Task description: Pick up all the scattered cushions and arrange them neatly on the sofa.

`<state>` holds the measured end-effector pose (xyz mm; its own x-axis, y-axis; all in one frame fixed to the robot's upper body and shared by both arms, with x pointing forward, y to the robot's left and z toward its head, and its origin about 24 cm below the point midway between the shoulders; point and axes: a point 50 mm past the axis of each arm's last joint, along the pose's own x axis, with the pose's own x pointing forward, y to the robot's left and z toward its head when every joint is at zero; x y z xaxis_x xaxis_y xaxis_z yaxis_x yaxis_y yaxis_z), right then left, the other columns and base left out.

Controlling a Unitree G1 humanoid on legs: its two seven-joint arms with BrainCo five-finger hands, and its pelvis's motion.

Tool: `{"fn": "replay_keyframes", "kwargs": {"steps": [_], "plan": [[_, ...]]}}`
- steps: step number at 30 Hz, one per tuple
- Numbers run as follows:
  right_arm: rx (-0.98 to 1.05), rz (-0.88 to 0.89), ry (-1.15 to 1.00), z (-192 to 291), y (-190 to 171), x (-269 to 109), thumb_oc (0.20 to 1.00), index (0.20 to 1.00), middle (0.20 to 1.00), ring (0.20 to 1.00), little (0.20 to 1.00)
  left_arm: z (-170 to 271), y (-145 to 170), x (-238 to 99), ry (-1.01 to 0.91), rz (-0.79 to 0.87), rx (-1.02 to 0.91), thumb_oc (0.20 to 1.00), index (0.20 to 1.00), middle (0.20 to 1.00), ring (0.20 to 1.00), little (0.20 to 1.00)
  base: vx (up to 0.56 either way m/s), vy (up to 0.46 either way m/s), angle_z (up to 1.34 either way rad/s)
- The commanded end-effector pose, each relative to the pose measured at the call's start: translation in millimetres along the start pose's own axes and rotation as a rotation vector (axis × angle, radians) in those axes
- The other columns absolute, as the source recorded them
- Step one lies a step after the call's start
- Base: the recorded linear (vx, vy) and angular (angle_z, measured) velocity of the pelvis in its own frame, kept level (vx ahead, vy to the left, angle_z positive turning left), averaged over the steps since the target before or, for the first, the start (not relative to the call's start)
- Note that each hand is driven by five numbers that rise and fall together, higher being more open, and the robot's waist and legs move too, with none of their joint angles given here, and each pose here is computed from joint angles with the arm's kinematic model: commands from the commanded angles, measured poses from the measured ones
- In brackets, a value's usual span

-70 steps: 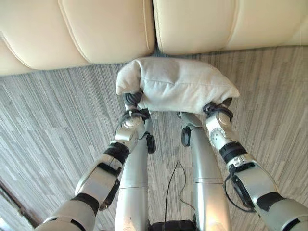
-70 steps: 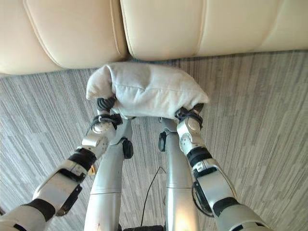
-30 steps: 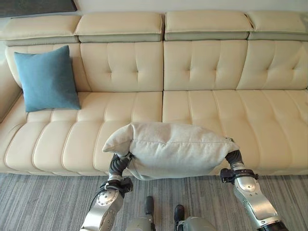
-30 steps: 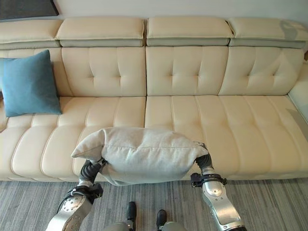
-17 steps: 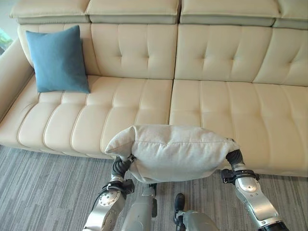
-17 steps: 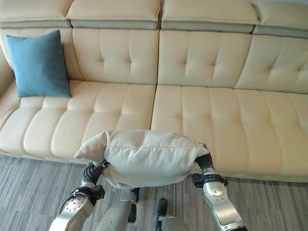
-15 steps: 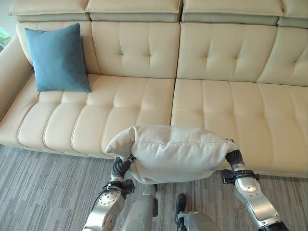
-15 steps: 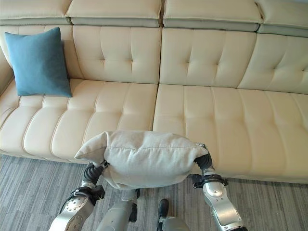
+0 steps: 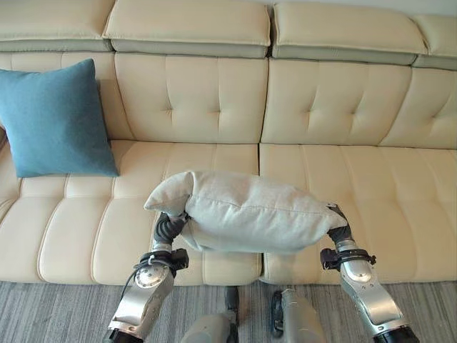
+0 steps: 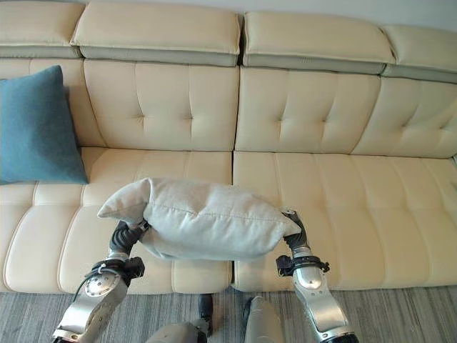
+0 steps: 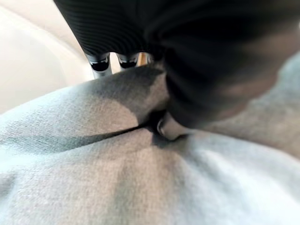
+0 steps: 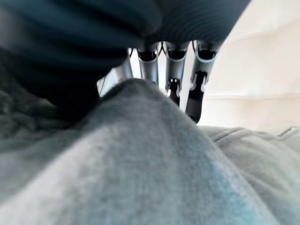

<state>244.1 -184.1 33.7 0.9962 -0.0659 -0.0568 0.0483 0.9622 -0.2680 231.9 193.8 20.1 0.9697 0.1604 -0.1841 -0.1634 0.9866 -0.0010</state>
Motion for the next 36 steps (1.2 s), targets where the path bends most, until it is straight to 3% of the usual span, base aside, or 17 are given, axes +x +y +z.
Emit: {"fn": "replay_keyframes", "kwargs": {"steps": [1,11,26,32,36], "plan": [[0.015,-0.042,-0.153,29,-6,11,0.2,0.2,0.2,0.2,0.2,38,-11,1,-0.215,-0.043,-0.008,0.2,0.2,0.2,0.2,0.2,0.19,-0.095,-0.22],[0.024,-0.034,-0.192,41,2,20,0.2,0.2,0.2,0.2,0.2,34,-25,5,-0.199,-0.039,-0.043,0.2,0.2,0.2,0.2,0.2,0.15,-0.102,-0.01],[-0.051,-0.089,-0.323,102,18,78,0.2,0.2,0.2,0.2,0.2,66,-63,55,-0.255,0.026,-0.017,0.2,0.2,0.2,0.2,0.2,0.0,-0.035,0.11],[-0.086,-0.156,-0.292,114,16,105,0.2,0.2,0.2,0.2,0.2,91,-70,82,-0.304,0.082,0.055,0.2,0.2,0.2,0.2,0.2,0.01,-0.018,0.03],[-0.102,-0.24,-0.307,147,8,131,0.2,0.2,0.2,0.2,0.2,137,-74,111,-0.38,0.153,0.144,0.2,0.2,0.2,0.2,0.2,0.0,0.0,0.0]]}}
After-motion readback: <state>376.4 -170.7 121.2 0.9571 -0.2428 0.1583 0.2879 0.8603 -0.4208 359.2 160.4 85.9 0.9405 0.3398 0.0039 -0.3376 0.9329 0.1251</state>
